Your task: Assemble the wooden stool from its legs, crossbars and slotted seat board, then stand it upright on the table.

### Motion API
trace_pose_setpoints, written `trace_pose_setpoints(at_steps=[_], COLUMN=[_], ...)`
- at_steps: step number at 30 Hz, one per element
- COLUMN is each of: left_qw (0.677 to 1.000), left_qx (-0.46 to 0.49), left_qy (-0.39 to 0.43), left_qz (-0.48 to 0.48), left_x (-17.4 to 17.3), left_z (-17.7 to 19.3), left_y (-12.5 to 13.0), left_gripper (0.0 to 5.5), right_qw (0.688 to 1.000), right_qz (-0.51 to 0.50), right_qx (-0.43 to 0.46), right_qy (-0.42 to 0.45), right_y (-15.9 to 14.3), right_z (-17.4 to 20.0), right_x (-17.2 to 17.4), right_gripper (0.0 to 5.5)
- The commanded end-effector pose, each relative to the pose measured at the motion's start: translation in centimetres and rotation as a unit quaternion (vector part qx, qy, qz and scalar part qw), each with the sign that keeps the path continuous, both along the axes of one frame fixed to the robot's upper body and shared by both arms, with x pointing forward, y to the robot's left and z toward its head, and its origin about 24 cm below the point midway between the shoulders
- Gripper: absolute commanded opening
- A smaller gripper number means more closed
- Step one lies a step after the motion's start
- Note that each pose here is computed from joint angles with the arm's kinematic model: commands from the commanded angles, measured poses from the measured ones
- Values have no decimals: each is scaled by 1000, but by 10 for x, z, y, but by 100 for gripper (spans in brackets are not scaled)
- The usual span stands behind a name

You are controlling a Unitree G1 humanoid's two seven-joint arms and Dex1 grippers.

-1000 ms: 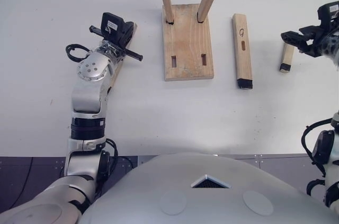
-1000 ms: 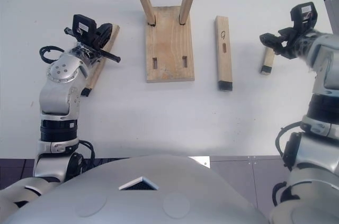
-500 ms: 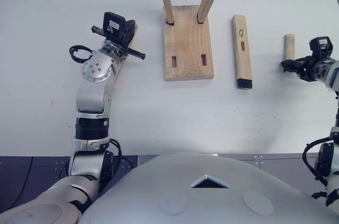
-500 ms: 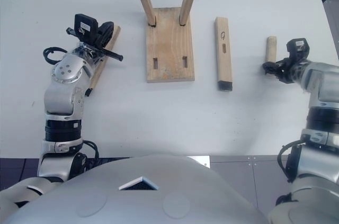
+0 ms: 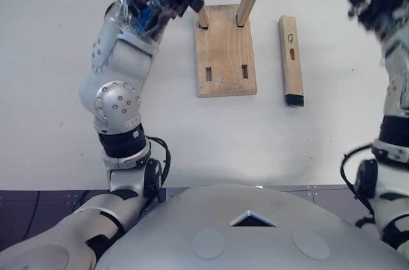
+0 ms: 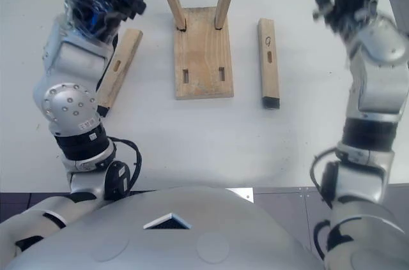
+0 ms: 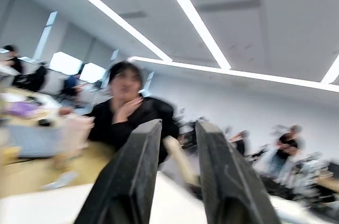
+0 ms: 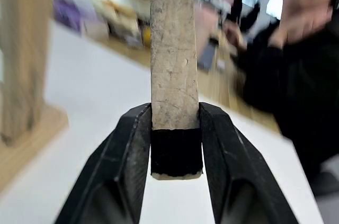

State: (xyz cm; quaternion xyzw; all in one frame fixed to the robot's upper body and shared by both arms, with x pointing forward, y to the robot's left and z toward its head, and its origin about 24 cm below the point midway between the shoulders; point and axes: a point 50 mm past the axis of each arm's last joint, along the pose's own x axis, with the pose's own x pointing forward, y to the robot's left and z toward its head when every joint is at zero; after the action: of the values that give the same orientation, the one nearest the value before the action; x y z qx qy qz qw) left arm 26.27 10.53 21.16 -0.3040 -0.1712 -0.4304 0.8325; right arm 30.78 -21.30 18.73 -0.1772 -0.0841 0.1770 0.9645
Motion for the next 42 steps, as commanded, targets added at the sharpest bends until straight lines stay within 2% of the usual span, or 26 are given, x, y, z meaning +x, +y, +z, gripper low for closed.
trace_pose_setpoints(at_steps=[1,4,13,23,27,28,31,34,36,38,40,42], left_qw=[996,996,994,995,996,996,999,998,991,979,967,960], left_qx=[-52,-67,-68,-58,-53,-52,-35,-9,30,74,111,127], left_qy=[-25,-13,19,30,30,30,26,36,59,89,114,131], left_qz=[-64,-49,-79,-77,-67,-60,-16,57,115,166,198,211], left_x=[5,19,23,27,30,31,31,32,27,19,14,10], left_z=[31,42,35,26,25,25,24,19,6,-13,-31,-46], left_y=[1,5,-5,-2,0,3,22,63,96,125,142,149], left_gripper=[177,220,226,68,52,49,36,36,36,36,36,36], right_qw=[983,972,965,961,962,962,966,975,985,994,996,992], right_qz=[143,196,239,252,251,257,251,174,102,34,-16,-49], right_qx=[6,14,7,-8,-10,-5,-53,-94,-77,-19,48,106], right_qy=[-113,-127,-110,-110,-107,-93,7,97,113,101,71,37], right_y=[58,79,97,97,99,100,102,85,67,50,37,29], right_z=[41,41,28,26,26,24,-10,-48,-54,-45,-31,-16], right_x=[-14,-25,-34,-36,-34,-33,-28,-18,-10,-2,3,7], right_gripper=[129,129,129,129,129,166,217,265,238,209,175,144])
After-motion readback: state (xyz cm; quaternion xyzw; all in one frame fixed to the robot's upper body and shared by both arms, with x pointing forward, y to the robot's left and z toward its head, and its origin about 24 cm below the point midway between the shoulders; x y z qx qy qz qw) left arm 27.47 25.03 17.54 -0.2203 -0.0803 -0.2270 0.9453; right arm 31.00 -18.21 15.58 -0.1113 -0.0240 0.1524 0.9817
